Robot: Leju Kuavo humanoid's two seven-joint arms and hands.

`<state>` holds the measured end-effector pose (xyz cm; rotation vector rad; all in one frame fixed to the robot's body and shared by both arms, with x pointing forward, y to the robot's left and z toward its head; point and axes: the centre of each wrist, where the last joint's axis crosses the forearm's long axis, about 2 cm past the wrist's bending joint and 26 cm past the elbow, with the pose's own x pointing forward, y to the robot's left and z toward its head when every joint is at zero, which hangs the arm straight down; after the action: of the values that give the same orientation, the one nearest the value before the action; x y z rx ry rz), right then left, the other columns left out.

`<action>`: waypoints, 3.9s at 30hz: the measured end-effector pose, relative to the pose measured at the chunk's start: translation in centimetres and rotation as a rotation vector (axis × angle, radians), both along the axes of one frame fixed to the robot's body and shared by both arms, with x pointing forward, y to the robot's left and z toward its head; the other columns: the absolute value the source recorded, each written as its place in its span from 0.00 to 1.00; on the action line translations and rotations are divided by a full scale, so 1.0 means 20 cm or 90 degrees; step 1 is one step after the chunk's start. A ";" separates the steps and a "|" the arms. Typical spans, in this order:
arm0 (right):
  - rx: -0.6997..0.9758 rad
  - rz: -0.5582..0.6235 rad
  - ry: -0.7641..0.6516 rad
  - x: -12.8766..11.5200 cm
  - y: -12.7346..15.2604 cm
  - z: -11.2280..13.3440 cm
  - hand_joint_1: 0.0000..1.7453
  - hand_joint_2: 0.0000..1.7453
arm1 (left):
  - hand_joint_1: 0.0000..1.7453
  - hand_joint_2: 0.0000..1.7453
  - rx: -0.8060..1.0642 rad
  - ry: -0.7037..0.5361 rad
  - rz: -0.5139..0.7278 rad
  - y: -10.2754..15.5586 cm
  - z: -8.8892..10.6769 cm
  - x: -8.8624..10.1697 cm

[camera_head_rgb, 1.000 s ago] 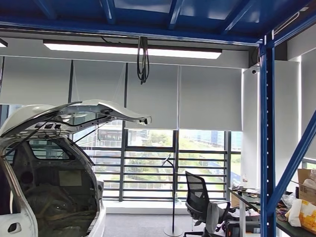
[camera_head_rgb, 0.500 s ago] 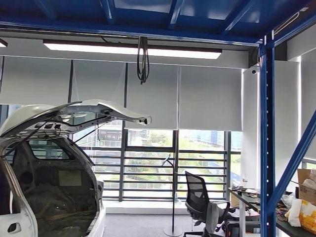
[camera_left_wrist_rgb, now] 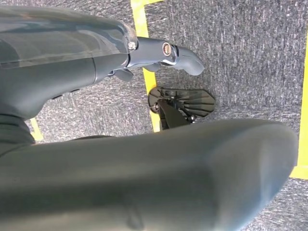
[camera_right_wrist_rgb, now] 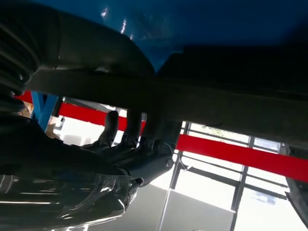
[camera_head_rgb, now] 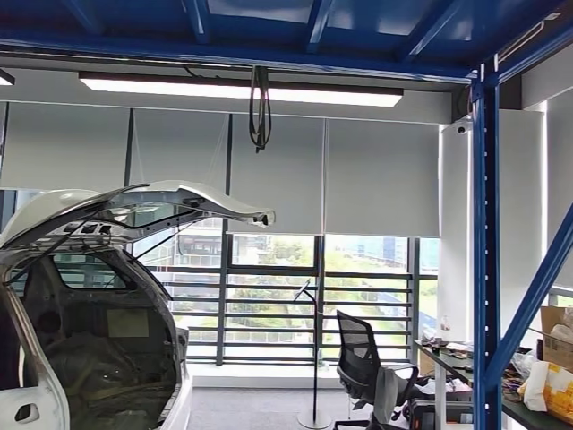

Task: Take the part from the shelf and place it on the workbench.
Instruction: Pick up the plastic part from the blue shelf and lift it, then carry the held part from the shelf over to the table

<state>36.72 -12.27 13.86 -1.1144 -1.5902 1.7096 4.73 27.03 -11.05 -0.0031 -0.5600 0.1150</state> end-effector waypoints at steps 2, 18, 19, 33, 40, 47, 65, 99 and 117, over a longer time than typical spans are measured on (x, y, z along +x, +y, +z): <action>0.000 -0.006 0.007 0.02 -0.03 -0.01 1.00 1.00 | 0.00 0.00 0.000 -0.002 0.000 0.00 0.00 0.00; 0.012 -0.037 0.007 0.04 -0.11 -0.01 1.00 1.00 | 0.00 1.00 0.016 -0.072 -0.023 0.00 0.00 0.00; 0.015 -0.037 0.004 0.04 -0.11 0.00 1.00 1.00 | 0.00 1.00 0.018 -0.073 -0.024 0.00 0.00 0.00; 0.289 0.099 0.002 -0.06 -0.02 0.36 1.00 1.00 | 0.00 1.00 0.041 -0.079 -0.028 0.00 0.00 0.03; 0.698 0.356 0.203 -0.17 0.04 0.63 1.00 1.00 | 0.00 1.00 0.034 -0.090 -0.016 0.00 0.01 0.05; 0.868 0.550 0.293 -0.31 0.04 0.66 1.00 1.00 | 0.00 1.00 0.032 -0.100 -0.007 0.00 0.01 0.06; 0.893 0.704 0.407 -0.50 0.13 0.62 1.00 1.00 | 0.00 1.00 0.038 -0.105 0.021 0.03 0.00 0.02; 0.898 0.670 0.440 -0.54 0.03 0.48 1.00 1.00 | 0.00 1.00 0.077 -0.040 0.022 0.13 -0.01 -0.04; 0.905 0.687 0.439 -0.55 0.03 0.49 1.00 1.00 | 0.00 1.00 0.086 -0.039 0.011 0.15 -0.01 -0.05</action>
<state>25.71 -11.68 23.62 1.0332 -2.2316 0.6809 3.79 30.02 -11.19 0.1307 -0.6284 0.0942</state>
